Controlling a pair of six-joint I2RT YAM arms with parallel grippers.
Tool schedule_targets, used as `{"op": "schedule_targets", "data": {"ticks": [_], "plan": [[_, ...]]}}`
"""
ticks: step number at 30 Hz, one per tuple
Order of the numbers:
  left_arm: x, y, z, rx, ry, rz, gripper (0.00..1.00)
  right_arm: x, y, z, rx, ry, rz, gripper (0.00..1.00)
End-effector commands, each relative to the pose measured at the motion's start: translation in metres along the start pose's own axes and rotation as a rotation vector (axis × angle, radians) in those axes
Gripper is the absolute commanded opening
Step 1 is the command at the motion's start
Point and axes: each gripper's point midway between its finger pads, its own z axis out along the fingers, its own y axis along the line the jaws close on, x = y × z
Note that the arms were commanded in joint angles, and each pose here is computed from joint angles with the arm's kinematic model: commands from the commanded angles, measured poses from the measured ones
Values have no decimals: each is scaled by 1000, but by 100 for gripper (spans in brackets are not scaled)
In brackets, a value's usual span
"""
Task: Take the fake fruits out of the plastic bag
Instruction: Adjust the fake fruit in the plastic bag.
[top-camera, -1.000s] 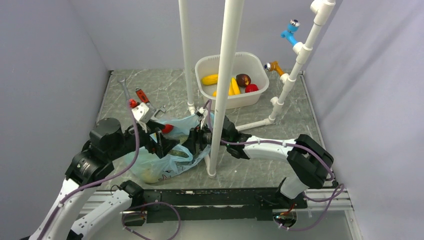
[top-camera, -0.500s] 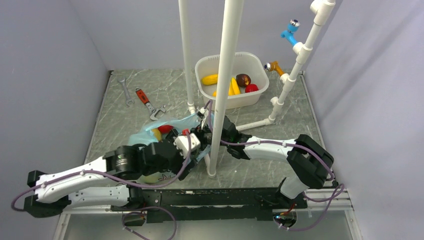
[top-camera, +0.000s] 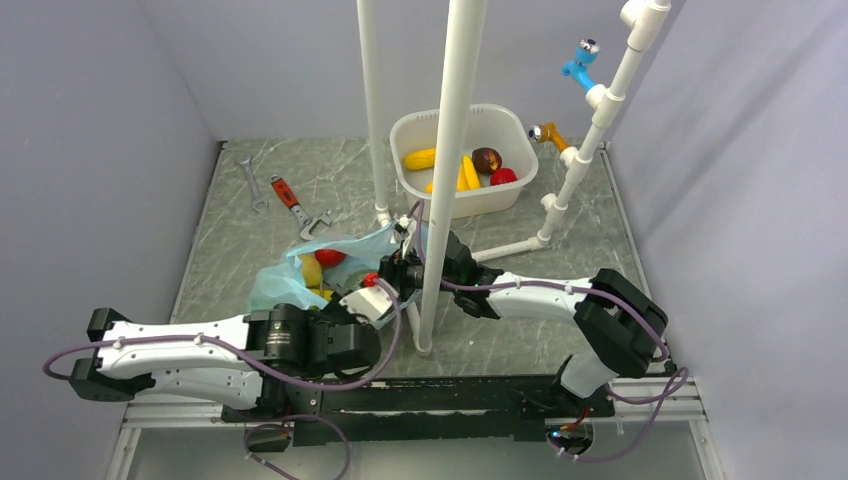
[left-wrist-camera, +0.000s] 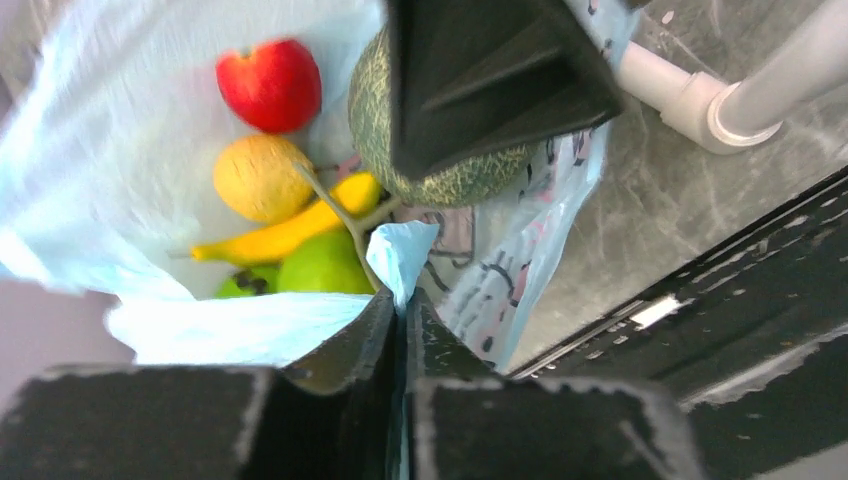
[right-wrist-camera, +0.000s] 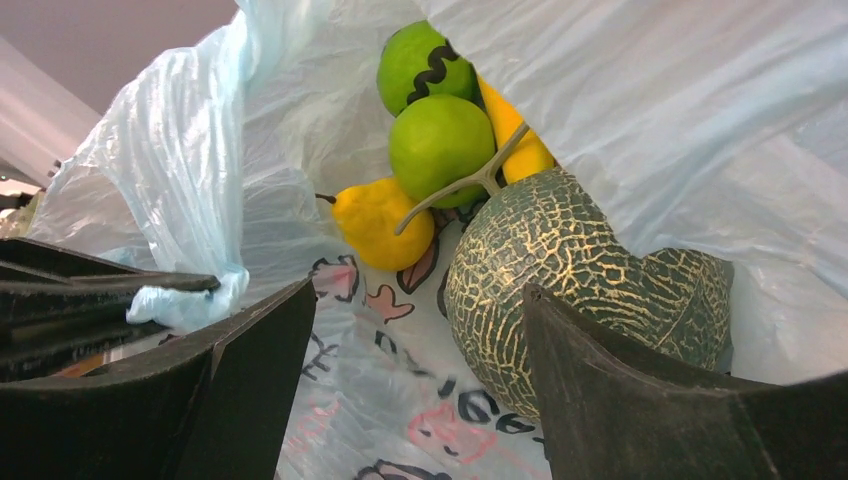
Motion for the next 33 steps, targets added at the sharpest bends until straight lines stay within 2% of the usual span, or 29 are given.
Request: {"op": "schedule_targets", "data": {"ticks": [1,3,8,12,14,17,23,30,33], "plan": [[29,23,-23,-61,40,-272,7,-32,27,5,-73,-64,-99,78],[40,30,-30,-49,44,-388,3,-39,30,9,-82,-74,-112,79],[37,6,-34,189,-41,-592,0,-44,41,29,-124,-54,-111,77],[55,5,-34,252,-47,-726,0,-29,33,39,-112,-25,-70,67],[60,3,-34,290,-53,-771,0,-17,18,38,-56,-19,-49,66],[57,-9,-37,379,-77,-783,0,-1,-10,33,69,-1,-54,64],[64,-30,-39,433,-1,-718,0,26,-51,10,255,35,-93,63],[68,-40,-34,373,93,-595,0,43,-73,-12,352,40,-98,63],[74,-35,-33,326,126,-603,0,53,-83,-16,390,57,-89,62]]}}
